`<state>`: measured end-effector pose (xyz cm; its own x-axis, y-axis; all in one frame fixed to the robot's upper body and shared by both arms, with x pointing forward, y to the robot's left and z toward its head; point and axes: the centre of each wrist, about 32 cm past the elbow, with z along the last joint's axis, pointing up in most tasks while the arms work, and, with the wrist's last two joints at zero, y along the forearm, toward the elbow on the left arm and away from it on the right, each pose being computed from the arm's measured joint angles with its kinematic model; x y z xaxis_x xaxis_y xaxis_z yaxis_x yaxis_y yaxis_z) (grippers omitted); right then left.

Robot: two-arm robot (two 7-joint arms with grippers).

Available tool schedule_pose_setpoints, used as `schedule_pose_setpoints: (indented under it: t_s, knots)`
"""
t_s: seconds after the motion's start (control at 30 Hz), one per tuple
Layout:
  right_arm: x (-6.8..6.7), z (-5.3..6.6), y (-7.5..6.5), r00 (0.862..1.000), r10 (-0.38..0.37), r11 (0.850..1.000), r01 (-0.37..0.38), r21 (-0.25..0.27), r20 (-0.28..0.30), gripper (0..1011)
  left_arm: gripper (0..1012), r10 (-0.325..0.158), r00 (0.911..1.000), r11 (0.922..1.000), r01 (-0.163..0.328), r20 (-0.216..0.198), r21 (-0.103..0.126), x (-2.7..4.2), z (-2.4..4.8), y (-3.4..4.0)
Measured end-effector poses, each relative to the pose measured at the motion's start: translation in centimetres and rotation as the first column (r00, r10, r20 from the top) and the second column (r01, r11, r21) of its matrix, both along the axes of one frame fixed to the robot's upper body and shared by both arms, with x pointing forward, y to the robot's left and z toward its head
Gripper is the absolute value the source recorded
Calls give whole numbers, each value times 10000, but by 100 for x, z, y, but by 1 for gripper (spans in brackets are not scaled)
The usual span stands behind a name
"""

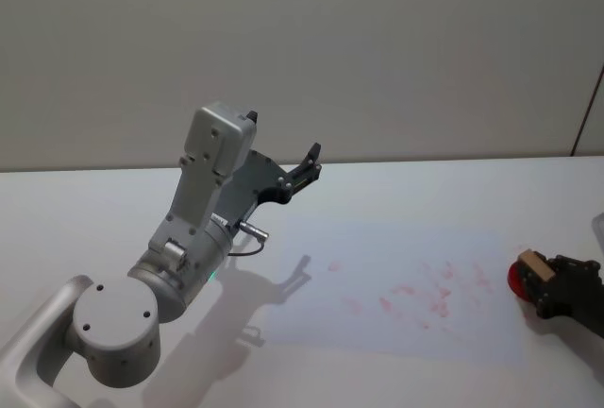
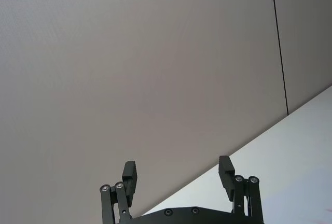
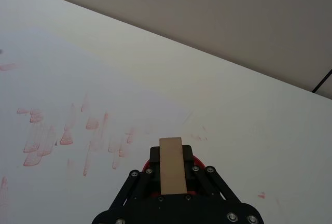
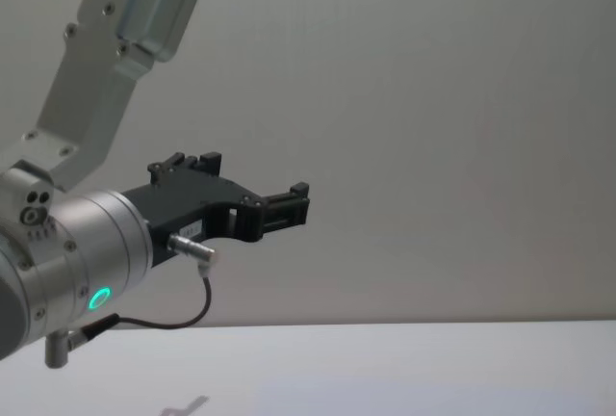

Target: Use the one hand to pick up the stamp and affix it onto the A4 paper.

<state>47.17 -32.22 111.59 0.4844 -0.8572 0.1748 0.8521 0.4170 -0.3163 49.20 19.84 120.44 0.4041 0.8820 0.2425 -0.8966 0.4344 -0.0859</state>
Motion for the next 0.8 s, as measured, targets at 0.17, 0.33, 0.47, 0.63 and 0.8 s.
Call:
schedule_pose_setpoints:
  t_s: [0.17, 0.33, 0.47, 0.63, 0.8]
  knots:
    - [8, -1, -8, 10000, -35, 10000, 35, -31, 10, 324, 1001, 1, 10000, 10000, -1, 0, 0, 0, 0, 0]
    - [18, 6, -10, 9999, -86, 10000, 86, -25, 74, 493, 1001, 0, 10000, 10000, 0, 0, 0, 0, 0, 0]
    - [35, 24, -6, 9997, -155, 9999, 154, 42, 196, 612, 1001, 0, 10000, 10000, 0, 0, 0, 0, 0, 0]
    - [60, 61, 13, 9990, -238, 9996, 232, 177, 374, 788, 1001, 0, 10000, 10000, 0, 0, -1, 0, 0, 0]
    - [86, 124, 46, 9974, -344, 9989, 322, 355, 632, 929, 1001, 0, 10000, 10000, 0, 0, 0, 0, 0, 0]
